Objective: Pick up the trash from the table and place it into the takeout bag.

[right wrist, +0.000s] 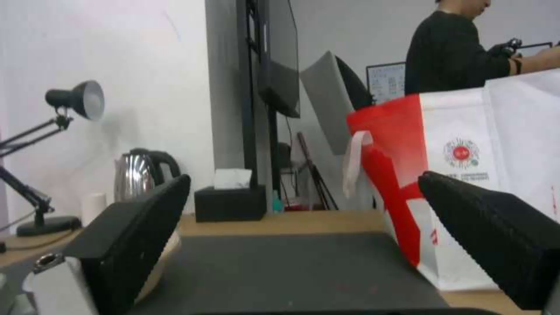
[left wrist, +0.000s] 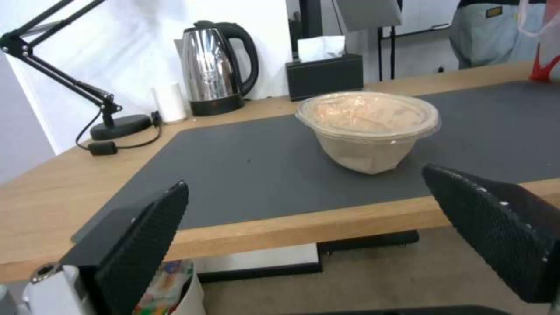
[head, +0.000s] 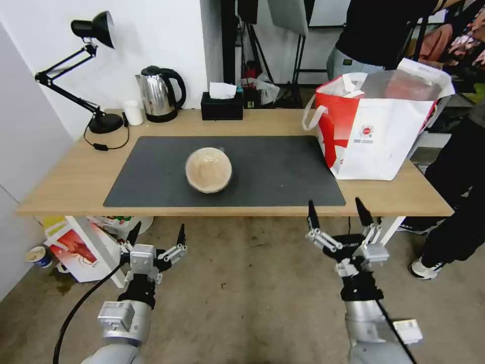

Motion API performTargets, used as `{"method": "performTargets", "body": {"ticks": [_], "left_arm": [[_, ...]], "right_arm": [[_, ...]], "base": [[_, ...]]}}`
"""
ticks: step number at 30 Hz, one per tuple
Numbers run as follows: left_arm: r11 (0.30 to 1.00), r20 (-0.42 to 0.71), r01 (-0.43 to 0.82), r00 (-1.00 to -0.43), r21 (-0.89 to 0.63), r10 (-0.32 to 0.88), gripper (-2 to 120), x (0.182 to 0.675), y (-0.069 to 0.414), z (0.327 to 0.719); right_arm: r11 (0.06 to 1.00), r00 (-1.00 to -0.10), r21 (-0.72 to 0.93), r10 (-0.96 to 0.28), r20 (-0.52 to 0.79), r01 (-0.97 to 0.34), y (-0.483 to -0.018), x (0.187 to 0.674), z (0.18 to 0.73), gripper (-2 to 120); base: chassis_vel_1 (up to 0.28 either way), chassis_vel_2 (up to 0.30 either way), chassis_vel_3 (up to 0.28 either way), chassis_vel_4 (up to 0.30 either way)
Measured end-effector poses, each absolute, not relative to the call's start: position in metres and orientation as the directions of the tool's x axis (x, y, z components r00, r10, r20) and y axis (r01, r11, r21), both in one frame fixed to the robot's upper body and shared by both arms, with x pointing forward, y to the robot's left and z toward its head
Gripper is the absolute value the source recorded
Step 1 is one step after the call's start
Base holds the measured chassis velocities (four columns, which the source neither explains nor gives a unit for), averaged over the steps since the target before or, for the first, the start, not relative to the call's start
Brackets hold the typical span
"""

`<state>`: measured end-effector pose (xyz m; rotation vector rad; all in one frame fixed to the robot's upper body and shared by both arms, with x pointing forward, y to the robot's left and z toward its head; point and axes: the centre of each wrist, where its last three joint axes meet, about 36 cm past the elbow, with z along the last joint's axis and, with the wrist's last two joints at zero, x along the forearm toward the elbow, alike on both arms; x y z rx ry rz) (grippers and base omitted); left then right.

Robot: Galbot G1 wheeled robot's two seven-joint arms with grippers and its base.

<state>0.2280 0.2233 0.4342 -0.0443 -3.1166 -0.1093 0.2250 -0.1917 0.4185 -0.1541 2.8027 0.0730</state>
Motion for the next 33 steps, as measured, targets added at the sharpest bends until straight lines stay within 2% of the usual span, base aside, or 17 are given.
{"method": "performTargets", "body": {"ticks": [33], "left_arm": [[0.997,0.024,0.029,-0.999,0.07,0.028,100,0.228,0.223,0.434]], "right_arm": [[0.998,-0.965,0.027,-0.046,-0.258,-0.054,-0.2,0.218,0.381,100]], "base": [[0.0,0.0,0.0,0.0]]}}
